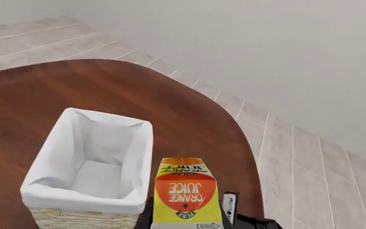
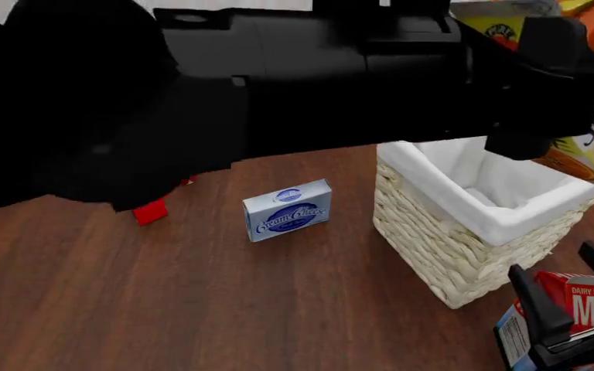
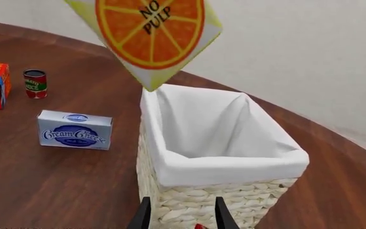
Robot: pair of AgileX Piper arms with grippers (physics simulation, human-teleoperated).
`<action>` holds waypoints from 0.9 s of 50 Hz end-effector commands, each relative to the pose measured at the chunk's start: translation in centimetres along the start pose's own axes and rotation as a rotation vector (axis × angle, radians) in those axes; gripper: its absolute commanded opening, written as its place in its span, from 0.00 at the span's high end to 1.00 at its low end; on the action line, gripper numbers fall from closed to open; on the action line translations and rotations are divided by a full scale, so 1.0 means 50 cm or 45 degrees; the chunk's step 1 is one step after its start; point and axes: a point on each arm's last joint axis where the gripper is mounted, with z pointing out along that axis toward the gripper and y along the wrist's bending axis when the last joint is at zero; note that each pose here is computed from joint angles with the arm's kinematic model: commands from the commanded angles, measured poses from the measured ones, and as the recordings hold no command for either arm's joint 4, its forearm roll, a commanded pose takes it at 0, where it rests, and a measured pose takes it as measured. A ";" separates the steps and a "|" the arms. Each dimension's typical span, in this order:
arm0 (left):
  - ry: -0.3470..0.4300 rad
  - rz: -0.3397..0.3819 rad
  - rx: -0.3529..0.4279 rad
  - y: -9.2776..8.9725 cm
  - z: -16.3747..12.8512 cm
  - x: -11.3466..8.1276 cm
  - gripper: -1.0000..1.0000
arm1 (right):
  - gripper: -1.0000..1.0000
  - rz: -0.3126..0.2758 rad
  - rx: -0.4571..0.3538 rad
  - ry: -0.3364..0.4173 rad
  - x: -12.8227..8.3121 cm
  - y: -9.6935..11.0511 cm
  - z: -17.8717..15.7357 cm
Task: Pick up the orange juice, and put it in the basket.
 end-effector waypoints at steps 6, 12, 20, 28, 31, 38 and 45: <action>0.041 0.102 -0.077 0.040 0.057 0.000 1.00 | 0.00 -0.010 -0.008 0.005 -0.001 0.001 0.005; 0.042 0.114 -0.098 0.050 0.072 -0.012 1.00 | 0.00 -0.014 -0.010 0.009 -0.001 0.001 0.009; 0.060 0.132 -0.126 0.066 0.097 -0.016 1.00 | 0.00 -0.021 -0.008 0.014 0.000 0.001 0.009; 0.141 0.156 -0.143 0.077 0.137 0.008 1.00 | 0.00 -0.027 -0.010 0.019 0.000 0.001 0.013; 0.161 0.151 -0.153 0.084 0.147 0.017 1.00 | 0.00 -0.030 -0.011 0.022 0.000 0.001 0.017; 0.188 0.157 -0.172 0.099 0.162 0.027 1.00 | 0.00 -0.035 -0.015 0.025 -0.001 0.001 0.026; 0.222 0.122 -0.201 0.117 0.183 0.037 1.00 | 0.00 -0.038 -0.017 0.028 -0.001 0.001 0.028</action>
